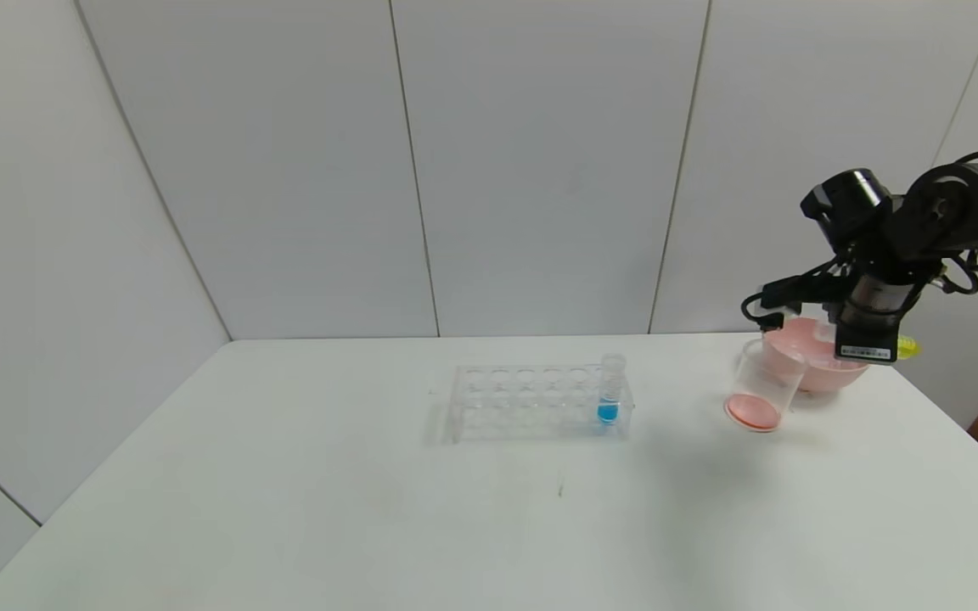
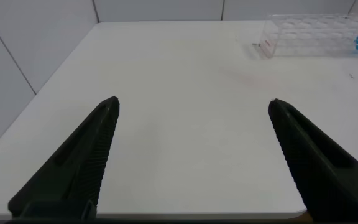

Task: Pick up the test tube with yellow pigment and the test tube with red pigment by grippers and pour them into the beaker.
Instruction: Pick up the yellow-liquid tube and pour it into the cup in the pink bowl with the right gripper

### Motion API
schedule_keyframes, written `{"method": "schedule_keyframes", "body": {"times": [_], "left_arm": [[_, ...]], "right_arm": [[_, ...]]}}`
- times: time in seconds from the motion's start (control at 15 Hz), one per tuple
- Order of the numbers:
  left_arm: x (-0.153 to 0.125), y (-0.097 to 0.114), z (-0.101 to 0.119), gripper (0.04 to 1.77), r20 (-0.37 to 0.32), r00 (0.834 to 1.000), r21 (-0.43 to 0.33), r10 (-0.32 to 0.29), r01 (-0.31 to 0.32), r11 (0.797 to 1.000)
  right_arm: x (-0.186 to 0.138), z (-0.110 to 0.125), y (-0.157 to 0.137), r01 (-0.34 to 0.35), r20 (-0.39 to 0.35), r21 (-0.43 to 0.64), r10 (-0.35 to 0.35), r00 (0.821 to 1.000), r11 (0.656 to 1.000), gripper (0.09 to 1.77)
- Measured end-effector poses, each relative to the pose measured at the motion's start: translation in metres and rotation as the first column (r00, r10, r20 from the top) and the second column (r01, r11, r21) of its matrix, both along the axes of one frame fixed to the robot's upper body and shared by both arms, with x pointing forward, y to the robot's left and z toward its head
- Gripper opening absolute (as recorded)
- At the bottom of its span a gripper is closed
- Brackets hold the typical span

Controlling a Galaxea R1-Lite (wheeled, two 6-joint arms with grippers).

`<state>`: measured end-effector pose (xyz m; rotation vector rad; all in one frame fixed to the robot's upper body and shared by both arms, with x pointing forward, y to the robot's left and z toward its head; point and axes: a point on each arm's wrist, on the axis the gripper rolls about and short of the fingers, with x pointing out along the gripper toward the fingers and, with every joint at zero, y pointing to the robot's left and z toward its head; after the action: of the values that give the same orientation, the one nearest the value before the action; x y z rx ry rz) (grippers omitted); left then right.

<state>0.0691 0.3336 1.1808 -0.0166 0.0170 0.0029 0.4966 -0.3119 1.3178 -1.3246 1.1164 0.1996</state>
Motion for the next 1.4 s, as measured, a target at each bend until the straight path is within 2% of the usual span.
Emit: {"method": "schedule_keyframes", "body": {"times": [0.4,0.67,1.13,1.4], "left_arm": [[0.000,0.000,0.000,1.72,0.000,1.000,0.000,0.000,0.000,1.000],[0.000,0.000,0.000,1.72,0.000,1.000,0.000,0.000,0.000,1.000],[0.000,0.000,0.000,1.72,0.000,1.000,0.000,0.000,0.000,1.000],[0.000,0.000,0.000,1.72,0.000,1.000,0.000,0.000,0.000,1.000]], "right_arm": [[0.006,0.000,0.010,0.010,0.044,-0.100,-0.006,0.999,0.995,0.50],[0.009,-0.006,0.014,0.002,0.029,-0.114,0.001,1.000,0.993,0.50],[0.010,-0.008,0.022,-0.001,0.010,-0.219,0.004,1.000,0.976,0.50],[0.009,-0.007,0.029,-0.004,-0.007,-0.306,0.002,1.000,0.952,0.50]]}}
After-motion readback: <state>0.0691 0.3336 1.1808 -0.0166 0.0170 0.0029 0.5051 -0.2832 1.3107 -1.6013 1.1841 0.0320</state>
